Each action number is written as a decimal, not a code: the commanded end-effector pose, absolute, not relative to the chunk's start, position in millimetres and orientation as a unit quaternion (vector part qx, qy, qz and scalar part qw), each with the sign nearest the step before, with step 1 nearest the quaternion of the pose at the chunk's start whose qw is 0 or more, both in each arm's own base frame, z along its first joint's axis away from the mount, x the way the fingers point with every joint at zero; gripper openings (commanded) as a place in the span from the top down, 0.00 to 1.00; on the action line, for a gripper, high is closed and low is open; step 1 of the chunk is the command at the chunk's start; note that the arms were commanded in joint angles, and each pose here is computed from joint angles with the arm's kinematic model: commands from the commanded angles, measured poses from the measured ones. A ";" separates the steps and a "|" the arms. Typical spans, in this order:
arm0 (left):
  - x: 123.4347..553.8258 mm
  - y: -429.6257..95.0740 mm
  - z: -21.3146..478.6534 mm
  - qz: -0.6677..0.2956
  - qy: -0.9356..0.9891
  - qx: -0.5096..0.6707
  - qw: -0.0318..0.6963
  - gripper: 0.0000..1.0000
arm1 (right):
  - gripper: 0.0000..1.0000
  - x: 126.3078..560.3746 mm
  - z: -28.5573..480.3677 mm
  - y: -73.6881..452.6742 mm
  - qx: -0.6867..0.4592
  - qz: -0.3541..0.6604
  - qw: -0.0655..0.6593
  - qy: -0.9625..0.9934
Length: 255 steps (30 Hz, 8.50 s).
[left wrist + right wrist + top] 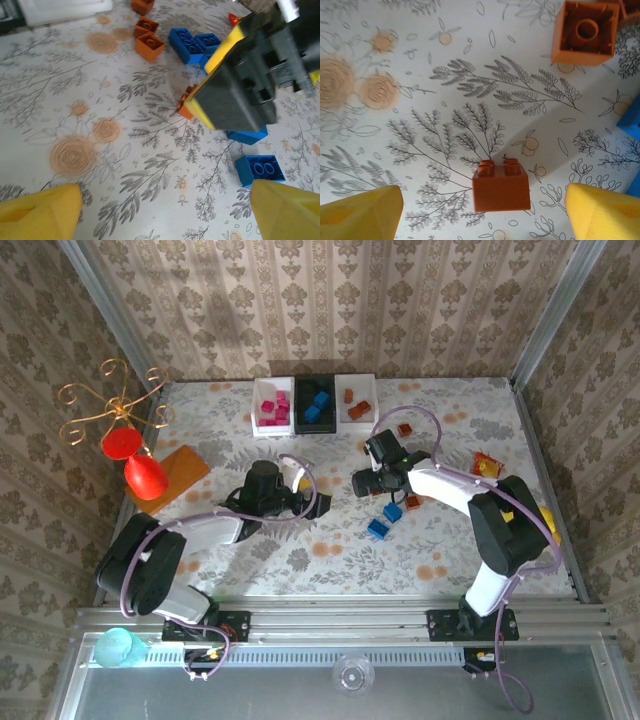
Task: Sort the legos into containers by color
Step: Pick up the lego from the center of the table, then place the lego in the container, then pick up the lego from the top-right of the table, then place the lego in the container, then pick up the lego from the center of the table, then place the lego in the container.
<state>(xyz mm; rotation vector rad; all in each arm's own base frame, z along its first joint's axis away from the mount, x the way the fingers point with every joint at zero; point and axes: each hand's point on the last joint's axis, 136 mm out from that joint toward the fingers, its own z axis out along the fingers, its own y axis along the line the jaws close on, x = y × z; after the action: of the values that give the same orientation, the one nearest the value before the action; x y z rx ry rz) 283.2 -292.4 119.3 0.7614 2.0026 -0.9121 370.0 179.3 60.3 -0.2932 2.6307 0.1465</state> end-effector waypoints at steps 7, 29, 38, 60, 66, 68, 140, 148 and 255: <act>286.4 -311.5 133.4 -0.344 0.760 0.359 0.419 0.12 | 0.30 370.4 18.9 183.2 -0.114 0.049 0.185 0.975; 311.0 -278.8 140.6 -0.319 0.804 0.211 0.454 0.12 | 0.67 515.4 136.3 235.8 -0.012 0.196 0.440 0.876; 308.9 -273.2 147.2 -0.319 0.803 0.206 0.459 0.12 | 0.63 611.8 132.0 207.3 0.042 0.127 0.468 0.874; 295.6 -287.4 161.9 -0.360 0.777 0.240 0.457 0.13 | 0.29 536.3 186.5 170.4 -0.003 0.137 0.458 0.878; 291.8 -301.6 164.2 -0.382 0.762 0.256 0.455 0.13 | 0.22 495.1 149.4 105.2 0.023 0.028 0.420 0.907; 292.4 -304.7 164.3 -0.387 0.761 0.254 0.454 0.13 | 0.21 496.0 134.2 93.9 0.023 0.025 0.388 0.921; 295.7 -290.3 161.5 -0.358 0.793 0.216 0.443 0.15 | 0.53 651.9 144.8 179.1 0.007 0.106 0.435 0.894; 295.3 -289.0 159.4 -0.351 0.796 0.225 0.440 0.14 | 0.42 640.3 190.4 180.8 -0.010 0.117 0.452 0.884; 476.2 -292.7 224.0 -0.246 0.811 0.176 0.500 0.20 | 0.05 348.6 86.6 145.9 0.016 0.044 0.319 0.947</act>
<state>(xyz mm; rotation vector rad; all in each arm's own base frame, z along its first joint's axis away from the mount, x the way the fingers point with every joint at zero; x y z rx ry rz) 498.2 -284.7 186.7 0.4497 2.0725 -0.4414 377.1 161.1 101.2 0.0037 2.4108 0.2388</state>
